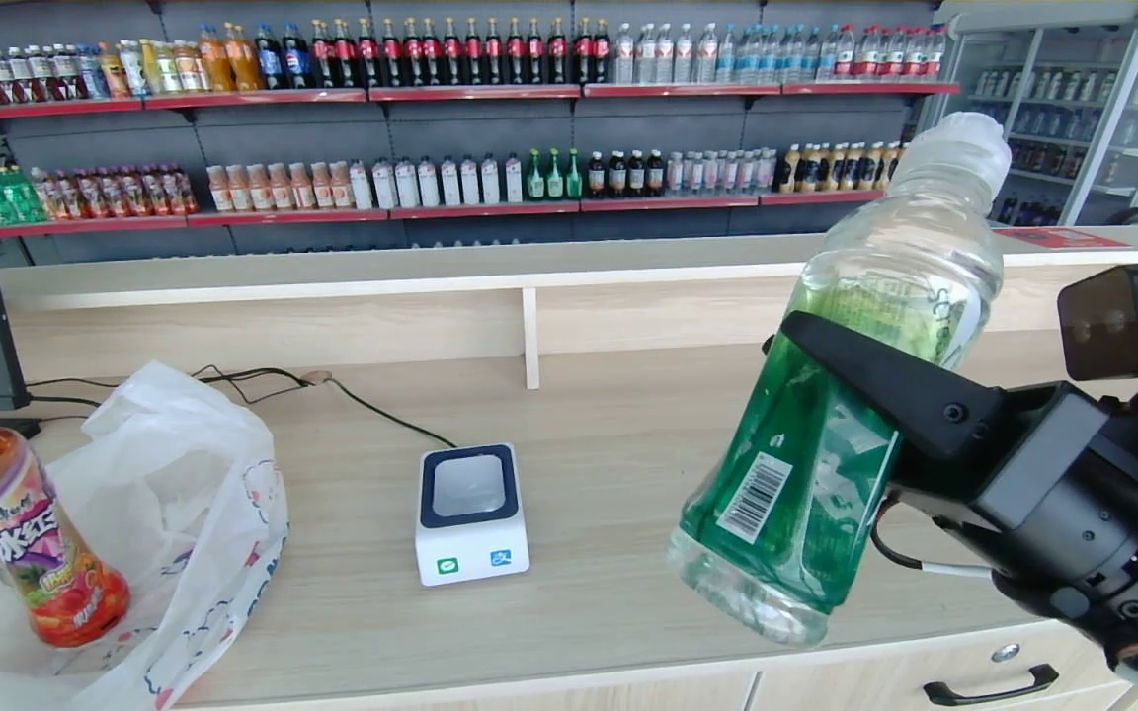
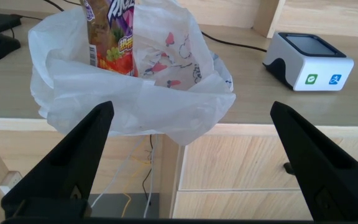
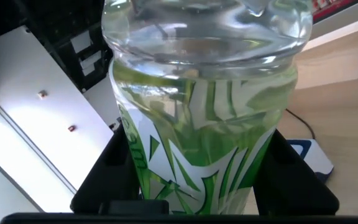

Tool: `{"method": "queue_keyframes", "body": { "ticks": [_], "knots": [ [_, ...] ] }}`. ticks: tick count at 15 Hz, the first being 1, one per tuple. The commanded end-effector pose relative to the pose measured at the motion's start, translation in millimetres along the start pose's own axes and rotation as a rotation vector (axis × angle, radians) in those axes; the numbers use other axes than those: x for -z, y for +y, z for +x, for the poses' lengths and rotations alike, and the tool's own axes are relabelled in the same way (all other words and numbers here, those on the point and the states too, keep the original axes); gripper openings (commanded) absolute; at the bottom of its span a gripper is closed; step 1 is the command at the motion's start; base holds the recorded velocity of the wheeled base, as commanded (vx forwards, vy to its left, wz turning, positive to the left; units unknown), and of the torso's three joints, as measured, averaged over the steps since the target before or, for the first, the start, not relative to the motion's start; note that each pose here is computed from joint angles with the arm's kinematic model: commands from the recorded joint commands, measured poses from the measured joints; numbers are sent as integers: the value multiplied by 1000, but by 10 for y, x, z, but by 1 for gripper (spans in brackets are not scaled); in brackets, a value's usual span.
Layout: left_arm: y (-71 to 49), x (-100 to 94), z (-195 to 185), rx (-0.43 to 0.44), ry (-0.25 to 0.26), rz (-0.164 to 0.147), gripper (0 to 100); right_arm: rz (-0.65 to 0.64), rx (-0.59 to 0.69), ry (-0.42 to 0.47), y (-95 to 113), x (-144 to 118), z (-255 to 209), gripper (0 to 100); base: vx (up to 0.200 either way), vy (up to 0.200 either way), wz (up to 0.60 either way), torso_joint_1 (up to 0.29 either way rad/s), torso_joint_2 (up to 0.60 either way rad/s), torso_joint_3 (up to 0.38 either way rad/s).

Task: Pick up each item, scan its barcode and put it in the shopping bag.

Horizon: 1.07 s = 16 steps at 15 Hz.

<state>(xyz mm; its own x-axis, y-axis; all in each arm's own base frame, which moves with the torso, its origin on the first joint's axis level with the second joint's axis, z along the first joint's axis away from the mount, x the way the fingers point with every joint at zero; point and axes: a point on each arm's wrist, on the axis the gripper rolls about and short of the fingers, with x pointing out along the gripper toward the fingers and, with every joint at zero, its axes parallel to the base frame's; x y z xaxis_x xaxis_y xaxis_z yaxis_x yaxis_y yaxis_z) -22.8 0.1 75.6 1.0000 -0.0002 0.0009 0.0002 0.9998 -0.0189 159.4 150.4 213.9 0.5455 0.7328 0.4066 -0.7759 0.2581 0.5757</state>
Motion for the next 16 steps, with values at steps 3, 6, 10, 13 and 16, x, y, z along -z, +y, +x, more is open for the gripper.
{"method": "queue_keyframes", "body": {
  "ticks": [3,6,10,13,16],
  "knots": [
    [0,0,0,0,-1,-1,100,6,-43,3,125,-7,-65,0,0,0,0,0,0,0],
    [0,0,0,0,-1,-1,100,5,-50,3,138,-14,-75,0,0,0,0,0,0,0],
    [0,0,0,-2,-1,1,100,8,-53,18,121,3,-69,0,0,0,0,0,0,0],
    [0,0,0,0,-1,-1,100,14,-43,53,71,69,-55,0,0,0,0,0,0,0],
    [0,0,0,-2,-1,-1,100,16,-39,71,34,106,-25,0,0,0,0,0,0,0]
  ]
}}
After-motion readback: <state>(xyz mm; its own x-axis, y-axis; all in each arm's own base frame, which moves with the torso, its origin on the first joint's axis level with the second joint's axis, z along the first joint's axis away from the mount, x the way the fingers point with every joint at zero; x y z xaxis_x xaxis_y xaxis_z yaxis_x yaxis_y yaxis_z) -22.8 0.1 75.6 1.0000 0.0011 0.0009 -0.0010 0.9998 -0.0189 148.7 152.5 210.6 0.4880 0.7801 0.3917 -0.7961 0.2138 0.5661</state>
